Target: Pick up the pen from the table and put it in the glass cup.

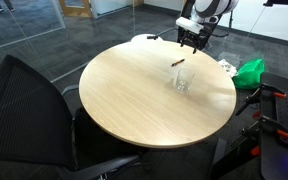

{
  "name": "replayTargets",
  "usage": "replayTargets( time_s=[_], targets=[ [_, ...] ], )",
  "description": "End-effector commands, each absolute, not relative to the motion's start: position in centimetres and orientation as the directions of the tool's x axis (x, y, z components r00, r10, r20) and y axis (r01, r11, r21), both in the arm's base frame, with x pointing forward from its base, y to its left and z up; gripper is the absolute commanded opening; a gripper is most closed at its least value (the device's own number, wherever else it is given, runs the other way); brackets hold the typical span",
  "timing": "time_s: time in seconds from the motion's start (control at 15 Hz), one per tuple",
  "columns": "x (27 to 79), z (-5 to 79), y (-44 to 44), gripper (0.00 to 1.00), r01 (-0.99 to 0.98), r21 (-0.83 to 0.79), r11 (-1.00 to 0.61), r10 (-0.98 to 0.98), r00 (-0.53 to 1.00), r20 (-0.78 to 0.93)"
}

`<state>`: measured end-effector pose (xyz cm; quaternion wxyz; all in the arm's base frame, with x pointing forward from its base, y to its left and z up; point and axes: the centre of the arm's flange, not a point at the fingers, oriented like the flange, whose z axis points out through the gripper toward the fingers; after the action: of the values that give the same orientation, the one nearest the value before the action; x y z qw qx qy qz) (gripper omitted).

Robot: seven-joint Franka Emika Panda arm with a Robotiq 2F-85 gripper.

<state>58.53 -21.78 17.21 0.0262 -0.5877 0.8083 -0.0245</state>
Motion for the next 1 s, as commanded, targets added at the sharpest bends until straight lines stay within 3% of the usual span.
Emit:
replayTargets(
  time_s=[0.0, 0.93],
  targets=[
    [60.7, 16.3, -23.1, 1.0, -0.928, -0.063, 0.367, -0.93, -0.368, -0.004],
    [64.4, 8.7, -25.7, 1.0, -0.936, 0.005, 0.351, -0.936, -0.35, 0.044]
  ],
)
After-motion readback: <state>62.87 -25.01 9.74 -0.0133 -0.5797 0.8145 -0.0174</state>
